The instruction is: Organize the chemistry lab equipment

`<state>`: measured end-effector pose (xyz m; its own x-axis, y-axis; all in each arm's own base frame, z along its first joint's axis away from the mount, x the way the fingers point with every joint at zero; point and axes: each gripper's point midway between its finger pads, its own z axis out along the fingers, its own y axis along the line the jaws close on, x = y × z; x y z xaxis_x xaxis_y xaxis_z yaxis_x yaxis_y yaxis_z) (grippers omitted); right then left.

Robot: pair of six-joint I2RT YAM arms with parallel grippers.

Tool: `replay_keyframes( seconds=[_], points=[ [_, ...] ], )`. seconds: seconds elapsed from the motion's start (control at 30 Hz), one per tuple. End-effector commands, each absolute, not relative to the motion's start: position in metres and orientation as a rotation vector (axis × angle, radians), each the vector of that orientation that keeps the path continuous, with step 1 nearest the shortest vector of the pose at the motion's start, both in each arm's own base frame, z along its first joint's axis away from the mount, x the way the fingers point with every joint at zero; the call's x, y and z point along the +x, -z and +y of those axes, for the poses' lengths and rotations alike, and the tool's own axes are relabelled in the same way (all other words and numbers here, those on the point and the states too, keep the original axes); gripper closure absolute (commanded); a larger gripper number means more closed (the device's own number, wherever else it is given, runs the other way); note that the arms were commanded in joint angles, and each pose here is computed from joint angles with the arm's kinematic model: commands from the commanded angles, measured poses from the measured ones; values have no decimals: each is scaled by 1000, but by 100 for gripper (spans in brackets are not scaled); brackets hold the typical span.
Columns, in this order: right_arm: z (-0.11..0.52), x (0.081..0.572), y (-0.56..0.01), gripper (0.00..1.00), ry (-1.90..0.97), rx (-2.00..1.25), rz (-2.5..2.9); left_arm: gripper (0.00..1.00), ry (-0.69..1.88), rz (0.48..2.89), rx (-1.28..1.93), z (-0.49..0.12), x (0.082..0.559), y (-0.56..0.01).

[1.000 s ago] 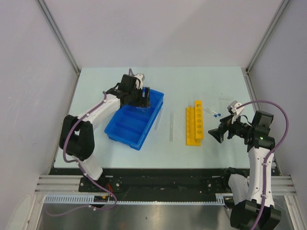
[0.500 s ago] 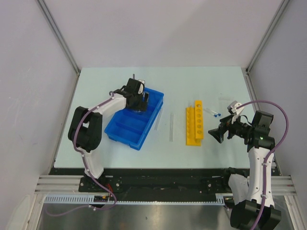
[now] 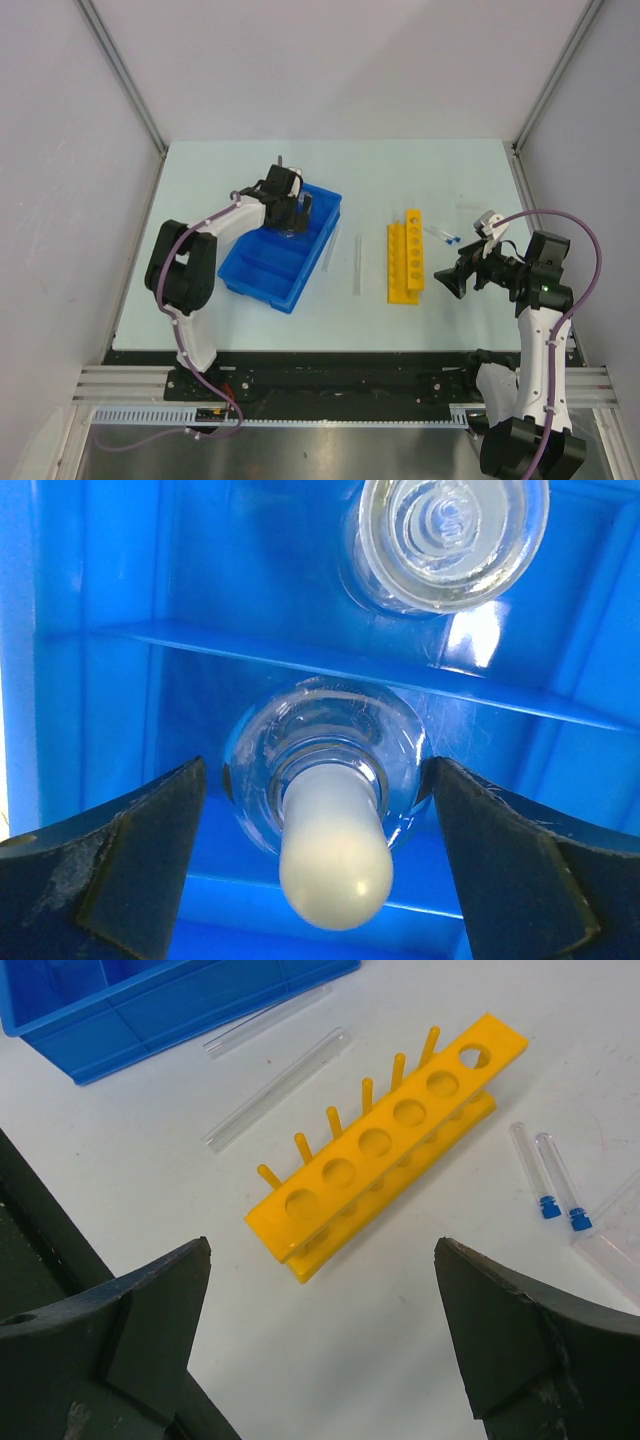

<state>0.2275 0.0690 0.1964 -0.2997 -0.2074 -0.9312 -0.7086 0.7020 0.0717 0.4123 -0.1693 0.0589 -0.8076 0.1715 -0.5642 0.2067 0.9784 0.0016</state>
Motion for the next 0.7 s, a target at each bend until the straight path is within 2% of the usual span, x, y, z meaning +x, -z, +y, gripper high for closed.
replay_keyframes(
  seconds=[0.0, 0.37, 0.67],
  points=[
    [70, 228, -201, 0, -569, -744, 1816, 1, 104, 2402, 260, -174, 426, -106],
    [72, 226, -203, 0, -566, -756, 1805, 0, 199, 2204, 247, -162, 402, -196],
    [76, 223, -203, 0, -568, -779, 1799, 0, 353, 2078, -37, -81, 344, -226]
  ],
)
